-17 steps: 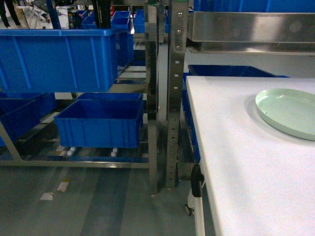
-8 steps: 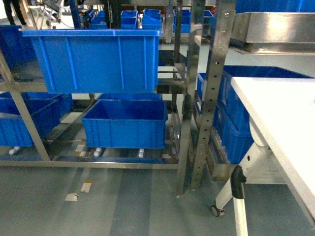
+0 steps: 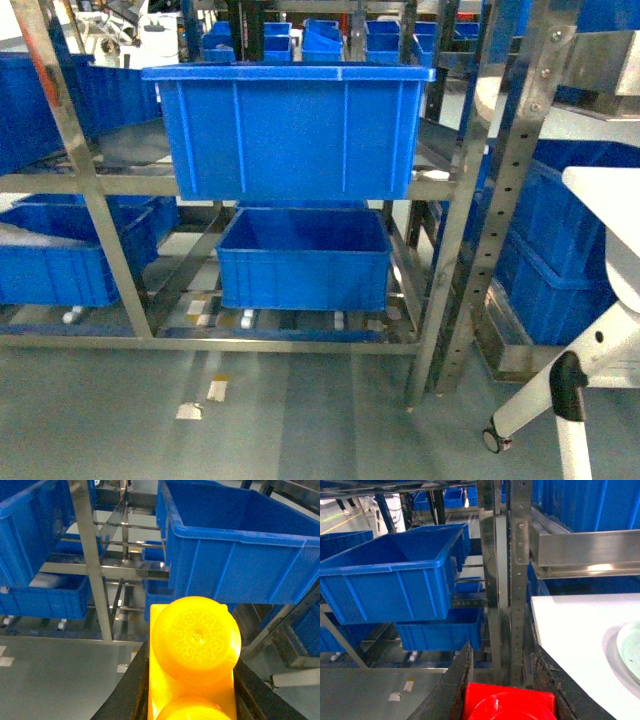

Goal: Sort and place red and yellow blocks in left bins

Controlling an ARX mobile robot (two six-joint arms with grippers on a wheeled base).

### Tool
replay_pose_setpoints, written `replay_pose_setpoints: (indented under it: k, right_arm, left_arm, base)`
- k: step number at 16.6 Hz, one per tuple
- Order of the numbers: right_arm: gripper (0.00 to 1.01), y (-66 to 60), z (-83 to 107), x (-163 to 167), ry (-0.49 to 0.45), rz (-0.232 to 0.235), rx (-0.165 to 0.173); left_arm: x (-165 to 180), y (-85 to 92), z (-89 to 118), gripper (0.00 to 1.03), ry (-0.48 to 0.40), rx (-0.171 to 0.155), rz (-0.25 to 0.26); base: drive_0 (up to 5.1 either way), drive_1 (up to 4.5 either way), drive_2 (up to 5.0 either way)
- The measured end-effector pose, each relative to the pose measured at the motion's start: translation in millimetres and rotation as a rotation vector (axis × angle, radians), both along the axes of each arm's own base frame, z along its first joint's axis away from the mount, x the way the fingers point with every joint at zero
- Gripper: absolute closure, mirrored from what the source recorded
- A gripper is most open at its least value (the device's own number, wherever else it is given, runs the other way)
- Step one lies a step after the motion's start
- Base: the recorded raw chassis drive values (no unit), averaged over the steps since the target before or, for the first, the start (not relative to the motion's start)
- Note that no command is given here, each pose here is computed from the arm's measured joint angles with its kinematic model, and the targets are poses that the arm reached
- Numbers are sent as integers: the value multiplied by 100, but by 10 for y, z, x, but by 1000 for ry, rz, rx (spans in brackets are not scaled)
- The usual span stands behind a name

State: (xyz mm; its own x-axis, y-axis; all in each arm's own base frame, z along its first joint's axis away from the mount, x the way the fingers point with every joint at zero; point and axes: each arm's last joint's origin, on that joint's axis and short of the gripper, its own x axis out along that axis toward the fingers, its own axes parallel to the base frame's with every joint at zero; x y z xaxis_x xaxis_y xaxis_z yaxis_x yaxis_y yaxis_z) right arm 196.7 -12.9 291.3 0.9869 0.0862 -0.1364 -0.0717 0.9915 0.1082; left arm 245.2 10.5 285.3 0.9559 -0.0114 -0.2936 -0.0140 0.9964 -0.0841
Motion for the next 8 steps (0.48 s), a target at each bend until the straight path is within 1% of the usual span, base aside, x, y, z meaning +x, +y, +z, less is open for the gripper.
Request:
replay_pose_setpoints:
  k: [8]
  right_arm:
    - [73, 0, -3, 0, 3, 0, 0]
  left_arm:
    - [0, 0, -2, 74, 2, 0, 0]
  base:
    - [-487, 339, 142]
